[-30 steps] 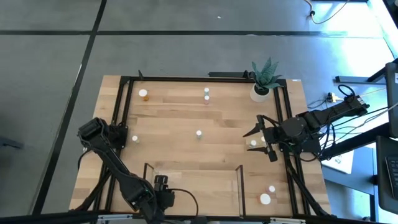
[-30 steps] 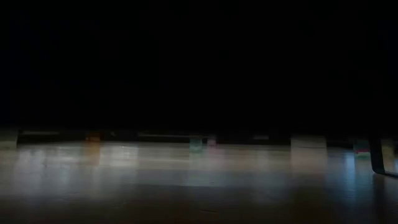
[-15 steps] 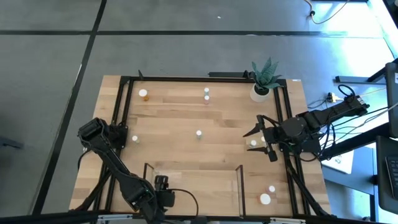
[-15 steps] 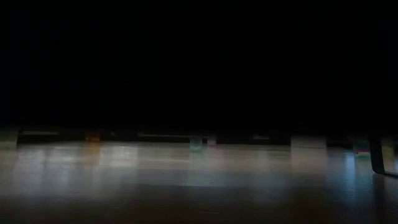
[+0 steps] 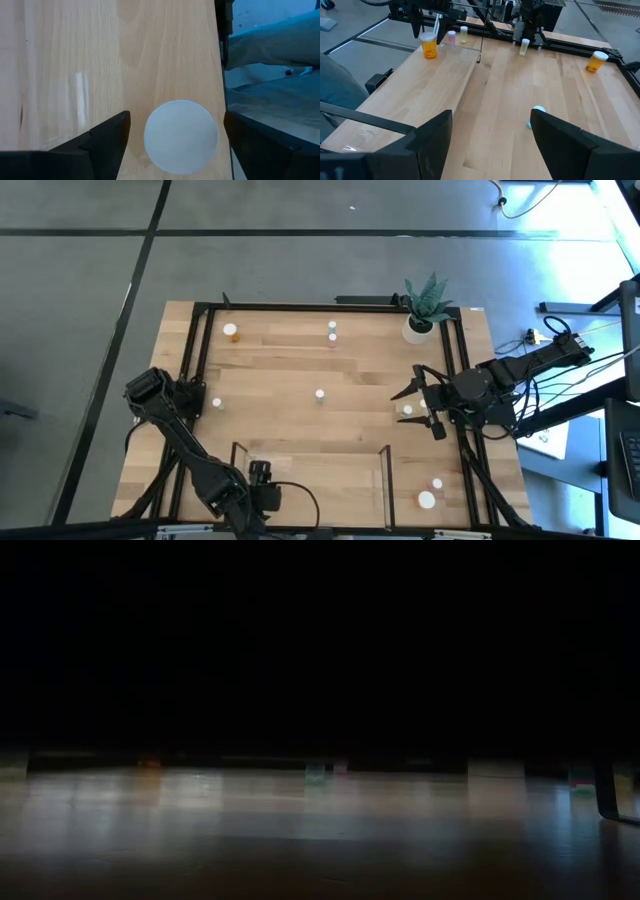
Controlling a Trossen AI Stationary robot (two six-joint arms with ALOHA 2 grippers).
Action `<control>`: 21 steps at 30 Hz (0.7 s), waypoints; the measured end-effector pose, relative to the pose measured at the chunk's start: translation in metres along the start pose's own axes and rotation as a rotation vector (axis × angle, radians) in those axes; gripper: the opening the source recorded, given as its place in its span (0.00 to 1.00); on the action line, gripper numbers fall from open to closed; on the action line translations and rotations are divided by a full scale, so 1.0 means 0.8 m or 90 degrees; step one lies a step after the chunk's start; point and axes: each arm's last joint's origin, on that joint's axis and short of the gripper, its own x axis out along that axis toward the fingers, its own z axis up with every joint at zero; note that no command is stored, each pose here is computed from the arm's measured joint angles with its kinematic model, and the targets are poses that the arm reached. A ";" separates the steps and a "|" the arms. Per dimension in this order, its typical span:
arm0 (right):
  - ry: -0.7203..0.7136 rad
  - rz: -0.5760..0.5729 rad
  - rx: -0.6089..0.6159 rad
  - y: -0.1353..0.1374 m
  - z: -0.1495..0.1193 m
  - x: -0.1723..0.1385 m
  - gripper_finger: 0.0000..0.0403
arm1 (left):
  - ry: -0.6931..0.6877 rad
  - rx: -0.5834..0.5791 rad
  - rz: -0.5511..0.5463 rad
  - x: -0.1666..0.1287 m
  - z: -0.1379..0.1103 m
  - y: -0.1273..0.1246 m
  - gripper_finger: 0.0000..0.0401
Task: Pick and place medicine bottles onto shelf by color
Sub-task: Put the bottom left blue pill bottle on the shelf
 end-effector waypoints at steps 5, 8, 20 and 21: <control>0.000 0.000 0.000 0.000 0.000 0.000 0.67 | -0.014 -0.008 -0.012 -0.013 0.005 0.004 0.79; 0.000 0.000 -0.001 0.000 0.000 0.000 0.67 | -0.019 -0.011 -0.016 -0.018 0.006 0.005 0.79; 0.000 0.000 0.000 0.000 0.000 0.000 0.67 | -0.038 0.047 -0.018 -0.044 0.035 0.014 0.79; 0.000 0.000 0.000 0.000 0.000 0.000 0.67 | -0.044 0.051 -0.015 -0.050 0.040 0.015 0.79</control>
